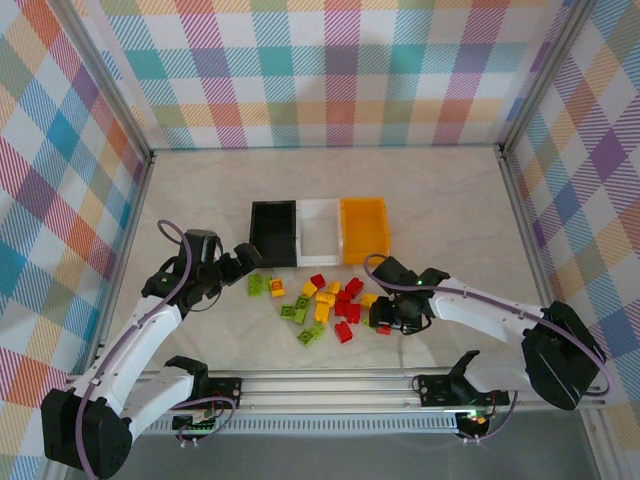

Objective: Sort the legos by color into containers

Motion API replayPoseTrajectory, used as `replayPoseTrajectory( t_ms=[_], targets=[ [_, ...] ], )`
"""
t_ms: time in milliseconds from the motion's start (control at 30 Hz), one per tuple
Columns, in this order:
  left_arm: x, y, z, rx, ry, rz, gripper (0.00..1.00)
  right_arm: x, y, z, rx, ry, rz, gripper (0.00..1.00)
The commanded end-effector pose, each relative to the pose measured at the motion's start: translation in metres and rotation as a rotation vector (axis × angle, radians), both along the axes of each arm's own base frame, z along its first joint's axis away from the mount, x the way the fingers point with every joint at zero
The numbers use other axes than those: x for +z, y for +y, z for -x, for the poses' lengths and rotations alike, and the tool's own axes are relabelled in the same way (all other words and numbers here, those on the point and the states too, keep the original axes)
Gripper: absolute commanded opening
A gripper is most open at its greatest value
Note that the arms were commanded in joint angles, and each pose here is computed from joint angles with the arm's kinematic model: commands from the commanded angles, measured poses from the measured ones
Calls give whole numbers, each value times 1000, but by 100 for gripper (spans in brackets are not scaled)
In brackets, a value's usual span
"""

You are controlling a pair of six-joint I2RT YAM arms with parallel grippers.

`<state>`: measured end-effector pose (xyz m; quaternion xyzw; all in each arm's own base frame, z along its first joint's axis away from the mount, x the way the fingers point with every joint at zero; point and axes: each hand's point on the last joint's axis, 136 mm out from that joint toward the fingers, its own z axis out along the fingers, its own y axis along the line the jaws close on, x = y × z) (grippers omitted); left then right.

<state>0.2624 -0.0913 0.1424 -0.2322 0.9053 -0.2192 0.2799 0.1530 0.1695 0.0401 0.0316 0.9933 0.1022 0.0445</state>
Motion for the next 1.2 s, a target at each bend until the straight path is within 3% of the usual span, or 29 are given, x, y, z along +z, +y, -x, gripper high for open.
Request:
replayPoseTrajectory(
  t_ms=[0, 267, 533, 767, 967, 1100, 1167],
  targets=[
    [0, -2, 6, -13, 10, -1, 100, -3, -14, 6, -21, 2, 48, 50],
    [3, -2, 6, -12, 15, 1, 100, 1, -9, 0, -4, -27, 30, 29],
    [4, -3, 8, -6, 15, 2, 100, 64, 3, -29, 61, -193, -21, 23],
    [0, 1, 18, 0, 15, -48, 100, 124, 34, -125, 53, -409, -102, 23],
    [-20, 7, 28, -29, 125, -127, 100, 111, 50, -212, -11, -445, -122, 25],
    [-33, 5, 30, -44, 142, -130, 96, 95, 55, -244, -38, -420, -110, 28],
    [-40, 8, 30, -34, 157, -145, 95, 89, 55, -252, -54, -409, -101, 34]
  ],
)
